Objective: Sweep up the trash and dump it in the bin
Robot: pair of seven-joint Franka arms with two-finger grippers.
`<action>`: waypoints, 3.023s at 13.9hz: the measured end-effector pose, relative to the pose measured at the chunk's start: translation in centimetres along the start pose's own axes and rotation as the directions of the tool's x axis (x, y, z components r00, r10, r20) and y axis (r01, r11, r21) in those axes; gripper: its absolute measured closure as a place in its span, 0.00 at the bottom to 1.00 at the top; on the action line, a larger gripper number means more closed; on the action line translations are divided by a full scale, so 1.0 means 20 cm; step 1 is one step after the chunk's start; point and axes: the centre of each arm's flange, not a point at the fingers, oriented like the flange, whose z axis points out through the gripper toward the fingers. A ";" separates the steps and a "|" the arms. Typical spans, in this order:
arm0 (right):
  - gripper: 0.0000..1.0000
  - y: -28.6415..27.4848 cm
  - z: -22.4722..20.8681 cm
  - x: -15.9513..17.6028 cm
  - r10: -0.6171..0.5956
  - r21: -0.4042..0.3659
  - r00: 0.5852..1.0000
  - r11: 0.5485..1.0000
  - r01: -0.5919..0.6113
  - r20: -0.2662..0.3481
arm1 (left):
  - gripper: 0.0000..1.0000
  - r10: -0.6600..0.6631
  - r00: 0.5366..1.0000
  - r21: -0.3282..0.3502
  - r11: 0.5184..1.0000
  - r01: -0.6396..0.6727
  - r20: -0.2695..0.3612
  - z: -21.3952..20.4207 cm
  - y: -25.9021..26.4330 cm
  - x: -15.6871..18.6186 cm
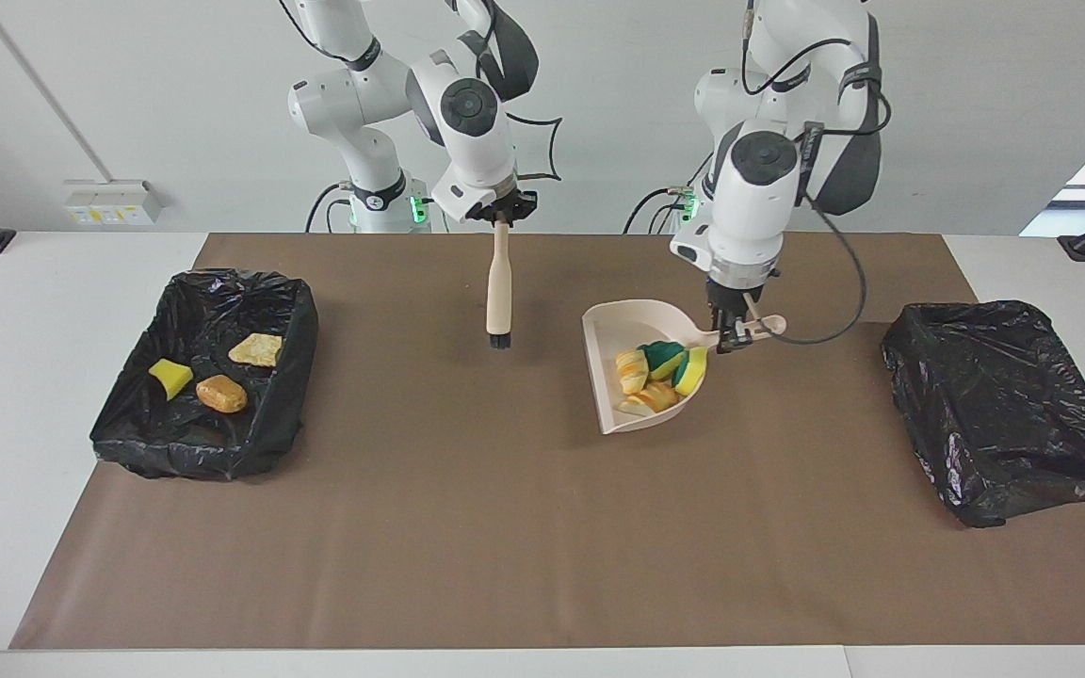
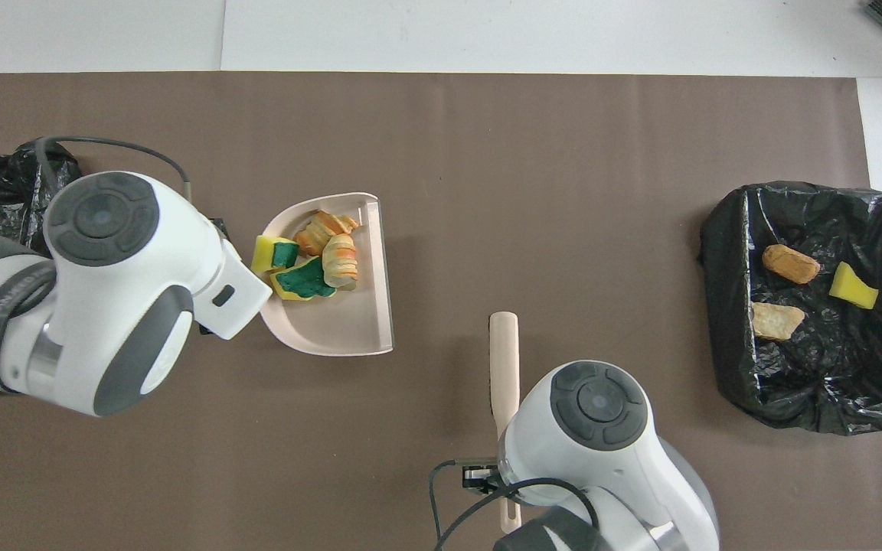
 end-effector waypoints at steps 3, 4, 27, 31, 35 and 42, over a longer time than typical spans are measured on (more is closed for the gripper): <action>0.74 -0.13 0.15 -0.06 0.001 0.007 1.000 1.000 -0.001 0.001 | 0.68 -0.035 0.999 0.017 0.999 0.035 -0.005 -0.09 -0.07 -0.44; 0.74 -0.15 0.20 -0.06 0.008 0.007 1.000 1.000 -0.008 0.008 | 0.68 -0.043 0.999 0.016 0.999 0.043 -0.010 -0.09 -0.09 -0.60; 0.74 -0.13 0.61 -0.10 0.021 0.021 0.999 1.000 -0.020 -0.043 | 0.68 0.183 0.725 -0.080 0.981 -0.175 0.664 -0.07 -0.40 -2.28; 0.67 -0.12 0.62 -0.08 0.029 0.022 0.999 0.999 -0.028 -0.041 | 0.68 0.223 0.620 -0.115 0.971 -0.210 0.753 -0.12 -0.43 -2.23; 0.22 -0.13 0.63 -0.07 0.032 0.019 0.999 0.999 -0.031 -0.035 | 0.68 0.188 0.609 -0.073 0.975 -0.208 0.770 -0.28 -0.39 -2.20; 0.00 -0.07 0.34 0.12 0.080 0.065 0.993 0.995 -0.074 -0.082 | 0.68 0.189 0.839 0.046 0.968 -0.246 0.510 -0.27 -0.49 -1.58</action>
